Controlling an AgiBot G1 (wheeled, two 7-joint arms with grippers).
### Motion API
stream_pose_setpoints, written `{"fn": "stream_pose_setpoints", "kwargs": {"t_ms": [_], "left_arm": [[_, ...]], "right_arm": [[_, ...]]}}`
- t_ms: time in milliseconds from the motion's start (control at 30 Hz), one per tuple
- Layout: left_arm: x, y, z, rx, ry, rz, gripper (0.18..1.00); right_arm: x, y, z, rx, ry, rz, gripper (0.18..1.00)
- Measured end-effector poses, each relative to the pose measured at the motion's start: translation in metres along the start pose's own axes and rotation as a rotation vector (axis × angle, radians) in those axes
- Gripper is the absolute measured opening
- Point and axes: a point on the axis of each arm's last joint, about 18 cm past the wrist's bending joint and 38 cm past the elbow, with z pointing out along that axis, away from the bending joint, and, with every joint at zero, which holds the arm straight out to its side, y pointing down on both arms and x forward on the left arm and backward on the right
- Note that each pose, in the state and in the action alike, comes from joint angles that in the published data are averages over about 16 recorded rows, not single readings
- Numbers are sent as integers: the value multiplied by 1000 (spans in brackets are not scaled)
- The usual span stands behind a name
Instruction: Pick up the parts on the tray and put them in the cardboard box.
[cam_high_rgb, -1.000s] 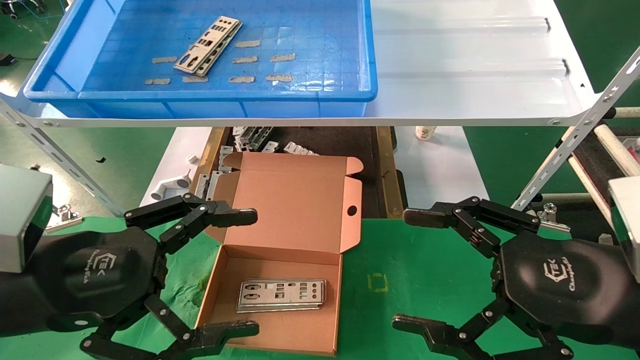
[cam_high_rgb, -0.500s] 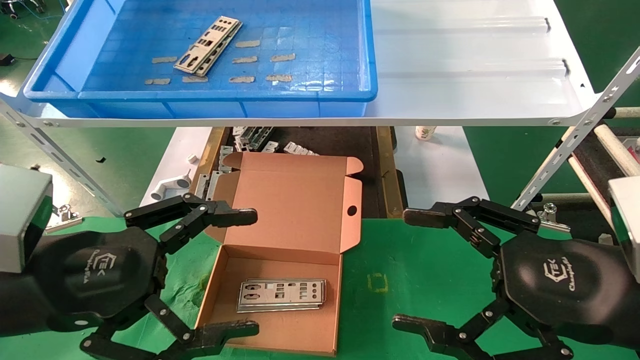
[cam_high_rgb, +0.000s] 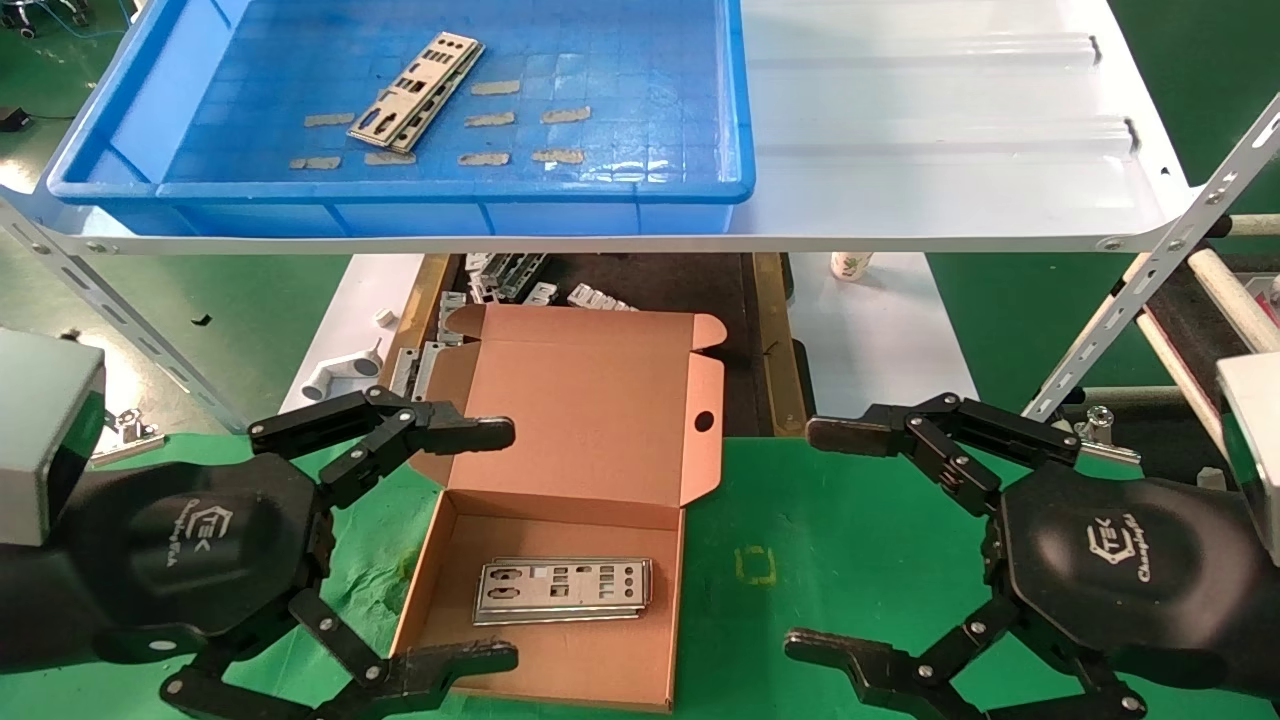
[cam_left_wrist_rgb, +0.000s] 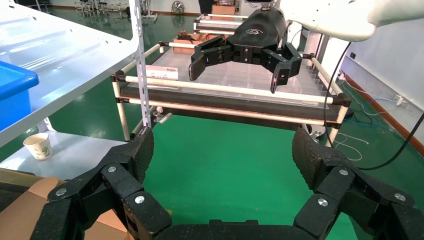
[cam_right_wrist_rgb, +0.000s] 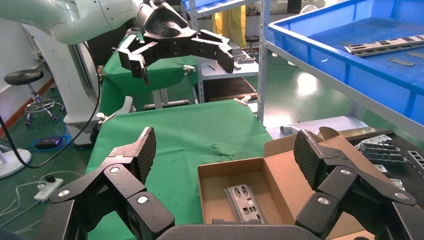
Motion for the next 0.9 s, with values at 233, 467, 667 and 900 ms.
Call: {"fn": "stream_pose_setpoints", "kwargs": {"t_ms": [233,467,667,900], "left_arm": [[0,0,0,0,0,0,1001],[0,0,0,0,0,0,1001],[0,0,0,0,0,0,1001],[0,0,0,0,0,0,1001]], "right_arm": [[0,0,0,0,0,0,1001],[0,0,0,0,0,0,1001],[0,0,0,0,0,0,1001],[0,0,0,0,0,0,1001]]}}
